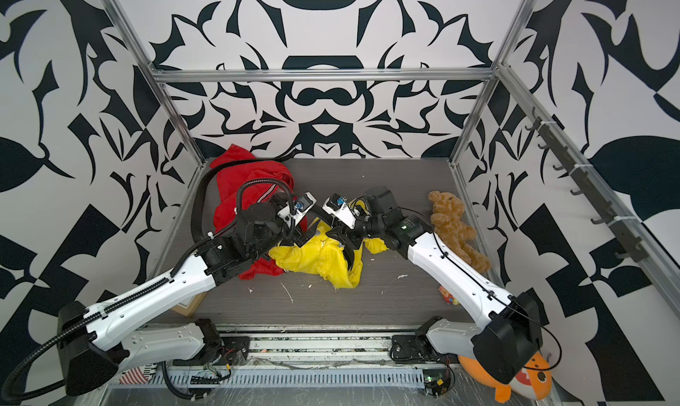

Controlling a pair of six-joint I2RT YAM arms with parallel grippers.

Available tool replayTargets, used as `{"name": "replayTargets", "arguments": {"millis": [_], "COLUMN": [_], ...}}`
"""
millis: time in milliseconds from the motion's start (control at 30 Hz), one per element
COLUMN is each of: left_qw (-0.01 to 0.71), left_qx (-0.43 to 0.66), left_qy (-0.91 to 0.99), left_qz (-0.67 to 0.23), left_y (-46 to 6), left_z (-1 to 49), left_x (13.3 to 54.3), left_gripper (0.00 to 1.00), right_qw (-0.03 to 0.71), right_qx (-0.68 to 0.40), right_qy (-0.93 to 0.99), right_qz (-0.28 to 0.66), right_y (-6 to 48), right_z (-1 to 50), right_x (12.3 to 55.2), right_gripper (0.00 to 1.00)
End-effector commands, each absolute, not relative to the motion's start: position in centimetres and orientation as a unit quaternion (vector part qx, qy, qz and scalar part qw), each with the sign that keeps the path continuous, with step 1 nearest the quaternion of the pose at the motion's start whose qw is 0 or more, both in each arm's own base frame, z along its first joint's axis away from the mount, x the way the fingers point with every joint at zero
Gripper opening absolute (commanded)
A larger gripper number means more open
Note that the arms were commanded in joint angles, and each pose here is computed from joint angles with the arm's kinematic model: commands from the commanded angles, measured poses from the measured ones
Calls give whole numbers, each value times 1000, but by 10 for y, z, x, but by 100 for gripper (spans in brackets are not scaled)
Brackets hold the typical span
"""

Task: Remove the belt from the trousers

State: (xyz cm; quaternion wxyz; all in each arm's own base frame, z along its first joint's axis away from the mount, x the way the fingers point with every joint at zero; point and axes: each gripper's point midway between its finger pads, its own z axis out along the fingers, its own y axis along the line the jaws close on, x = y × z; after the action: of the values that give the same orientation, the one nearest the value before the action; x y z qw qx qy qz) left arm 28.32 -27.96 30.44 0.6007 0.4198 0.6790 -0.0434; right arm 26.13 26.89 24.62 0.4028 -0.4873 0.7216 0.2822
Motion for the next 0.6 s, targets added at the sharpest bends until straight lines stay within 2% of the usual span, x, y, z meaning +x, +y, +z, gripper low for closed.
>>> {"name": "replayTargets", "arguments": {"millis": [0,100,200,233,333,367,567], "left_qw": [645,623,594,588,589,591,599], "left_qx": [445,492,523,525,507,494,387], "left_qy": [621,608,611,614,628,636,700], "left_qz": [-20,-17,-39,-43,-40,-35,-36], "left_y": [-290,-304,-317,-319,-315,-311,-261], "left_z": [333,316,296,290,285,285,292], "left_x": [286,286,281,281,287,290,314], "left_gripper": [99,86,63,51,3,0,0], "right_qw": [438,439,443,444,449,451,467], "right_qx": [-497,-497,-495,-494,-491,-489,-457], "right_qy": [689,688,687,688,686,689,707], "right_qz": [295,296,295,293,293,290,271], "right_y": [272,272,272,271,270,268,252], "right_z": [279,281,284,284,287,286,286], "right_x": [258,256,257,257,256,257,265], "right_gripper": [0,0,0,0,0,0,0]}}
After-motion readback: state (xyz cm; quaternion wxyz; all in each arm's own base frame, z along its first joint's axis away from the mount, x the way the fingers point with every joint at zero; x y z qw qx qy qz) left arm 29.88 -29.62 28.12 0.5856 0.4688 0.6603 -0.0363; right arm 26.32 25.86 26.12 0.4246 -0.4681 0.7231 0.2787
